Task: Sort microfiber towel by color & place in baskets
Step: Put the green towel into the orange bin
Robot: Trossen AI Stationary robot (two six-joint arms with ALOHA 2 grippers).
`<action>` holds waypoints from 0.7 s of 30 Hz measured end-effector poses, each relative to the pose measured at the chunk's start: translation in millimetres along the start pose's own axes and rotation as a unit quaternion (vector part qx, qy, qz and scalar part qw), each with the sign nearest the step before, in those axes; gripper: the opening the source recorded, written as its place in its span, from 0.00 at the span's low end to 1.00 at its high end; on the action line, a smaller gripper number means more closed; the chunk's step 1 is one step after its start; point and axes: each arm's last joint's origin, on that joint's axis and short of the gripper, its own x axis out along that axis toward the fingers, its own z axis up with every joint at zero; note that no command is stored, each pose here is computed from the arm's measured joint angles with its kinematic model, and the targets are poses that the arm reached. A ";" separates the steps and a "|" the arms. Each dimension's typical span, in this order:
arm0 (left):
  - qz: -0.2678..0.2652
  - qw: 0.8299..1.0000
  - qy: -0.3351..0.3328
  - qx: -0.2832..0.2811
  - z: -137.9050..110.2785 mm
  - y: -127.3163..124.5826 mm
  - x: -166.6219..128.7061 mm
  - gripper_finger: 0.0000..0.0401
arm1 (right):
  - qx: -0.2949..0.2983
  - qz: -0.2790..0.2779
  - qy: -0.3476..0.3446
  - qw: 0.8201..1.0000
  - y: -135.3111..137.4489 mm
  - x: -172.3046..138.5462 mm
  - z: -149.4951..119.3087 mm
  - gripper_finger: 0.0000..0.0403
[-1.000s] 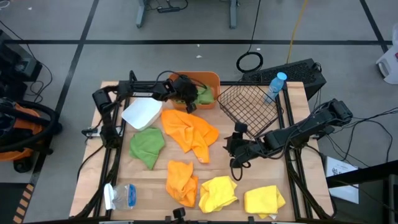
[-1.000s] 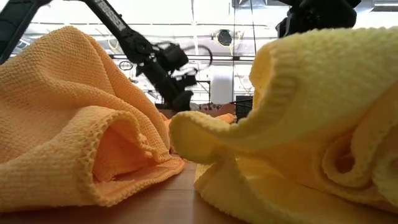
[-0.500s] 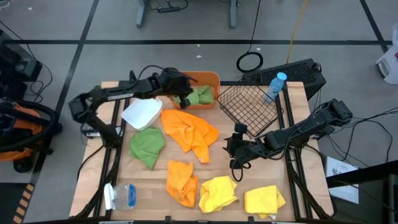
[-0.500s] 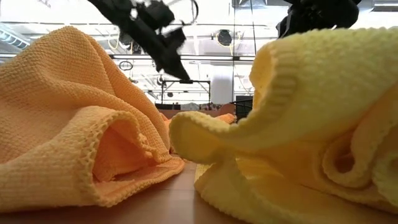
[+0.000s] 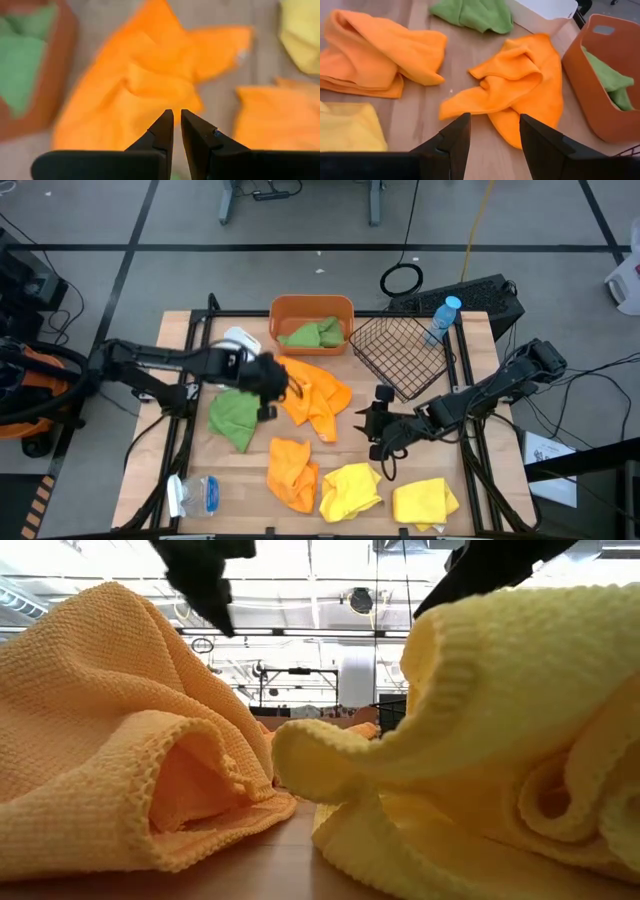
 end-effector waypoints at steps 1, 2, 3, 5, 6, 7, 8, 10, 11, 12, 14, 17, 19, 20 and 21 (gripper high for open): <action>-0.004 1.000 0.009 -0.003 -4.0 -6.9 0.9 0.11 | 0.003 0.002 -0.002 1.000 1.1 -0.6 0.1 0.40; -0.007 1.000 0.018 -0.006 -8.6 -13.1 3.0 0.12 | 0.007 0.004 -0.004 1.000 2.0 -1.1 0.5 0.40; -0.007 1.000 0.025 -0.009 -13.3 -18.1 5.8 0.14 | 0.008 0.006 -0.007 1.000 3.1 -1.7 0.8 0.40; -0.001 0.999 0.047 -0.020 -24.0 -24.9 11.5 0.18 | 0.010 0.011 -0.015 1.000 5.6 -2.9 1.8 0.40; 0.005 0.998 0.064 -0.026 -30.2 -26.7 13.8 0.21 | 0.012 0.014 -0.021 1.000 7.1 -3.0 2.7 0.40; 0.010 0.996 0.081 -0.031 -36.7 -28.0 16.4 0.23 | 0.014 0.016 -0.026 0.999 9.1 -2.3 3.4 0.40; 0.015 0.995 0.095 -0.036 -42.9 -28.9 19.5 0.27 | 0.015 0.018 -0.029 0.999 10.9 -1.5 3.5 0.40; 0.024 0.991 0.123 -0.043 -55.2 -30.7 25.0 0.33 | 0.011 0.023 -0.031 0.999 15.9 0.9 2.4 0.40; 0.027 0.989 0.133 -0.049 -60.2 -31.6 27.3 0.36 | 0.012 0.025 -0.034 0.999 19.0 3.1 2.1 0.40; 0.030 0.988 0.140 -0.055 -64.4 -32.9 29.3 0.38 | 0.011 0.027 -0.035 0.999 21.7 5.5 1.4 0.40; 0.035 0.985 0.156 -0.062 -73.6 -35.8 32.7 0.43 | 0.006 0.029 -0.031 0.999 28.4 11.5 -1.8 0.40; 0.039 0.982 0.172 -0.062 -85.1 -41.5 36.2 0.49 | 0.004 0.034 -0.034 0.999 38.2 20.7 -5.5 0.40; 0.042 0.980 0.180 -0.068 -91.2 -44.7 37.8 0.51 | 0.004 0.038 -0.036 0.999 43.1 25.2 -7.3 0.40; 0.044 0.979 0.185 -0.070 -94.3 -46.4 38.1 0.52 | 0.003 0.039 -0.034 0.999 44.6 26.9 -8.5 0.40; 0.045 0.979 0.187 -0.074 -96.5 -48.2 38.3 0.53 | 0.004 0.039 -0.032 0.999 45.5 28.4 -9.3 0.40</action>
